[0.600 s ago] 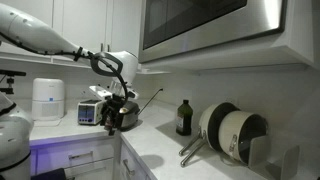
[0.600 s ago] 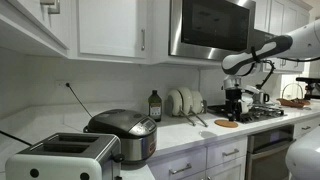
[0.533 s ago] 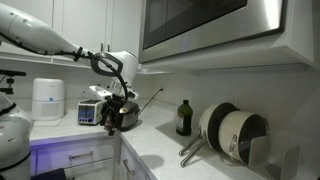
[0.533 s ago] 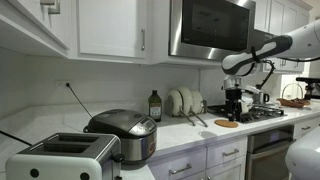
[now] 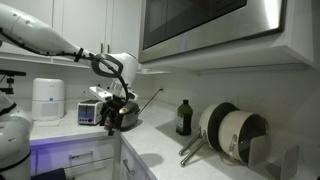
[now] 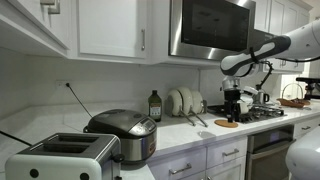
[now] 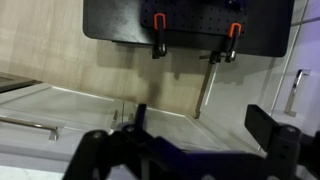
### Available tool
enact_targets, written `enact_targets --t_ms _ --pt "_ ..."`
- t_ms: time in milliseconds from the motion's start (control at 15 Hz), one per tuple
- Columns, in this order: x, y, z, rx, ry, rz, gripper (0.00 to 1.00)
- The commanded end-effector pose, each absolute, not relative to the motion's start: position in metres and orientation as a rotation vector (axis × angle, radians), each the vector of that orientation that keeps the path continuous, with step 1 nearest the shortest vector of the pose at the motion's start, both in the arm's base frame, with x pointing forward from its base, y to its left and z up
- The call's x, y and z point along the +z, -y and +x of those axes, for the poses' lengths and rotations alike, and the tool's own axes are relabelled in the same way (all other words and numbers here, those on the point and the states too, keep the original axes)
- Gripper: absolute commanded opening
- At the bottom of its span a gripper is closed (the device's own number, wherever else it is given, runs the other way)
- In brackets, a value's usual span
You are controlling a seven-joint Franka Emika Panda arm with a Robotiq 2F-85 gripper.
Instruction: Push the lever on the toaster downwards
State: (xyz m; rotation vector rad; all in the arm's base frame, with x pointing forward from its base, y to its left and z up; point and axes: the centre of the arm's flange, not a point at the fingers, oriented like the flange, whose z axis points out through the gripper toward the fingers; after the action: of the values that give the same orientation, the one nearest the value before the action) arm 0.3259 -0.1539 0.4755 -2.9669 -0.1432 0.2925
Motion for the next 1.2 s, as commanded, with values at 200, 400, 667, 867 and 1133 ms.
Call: enact_targets --t_ms 200,400,667,867,1133 --pt "0.438 0.047 0.344 0.453 0.502 -2.957 1.0" --pt "0.427 -0.014 0.337 0.519 0.744 -2.941 1.0" --pt "0.426 -0.078 0.321 0.567 1.018 -2.915 1.0" --pt "0.43 -0.11 0.305 0.522 1.167 -2.893 1.0" --pt "0.433 -0.136 0.284 0.359 1.277 -2.829 1.0"
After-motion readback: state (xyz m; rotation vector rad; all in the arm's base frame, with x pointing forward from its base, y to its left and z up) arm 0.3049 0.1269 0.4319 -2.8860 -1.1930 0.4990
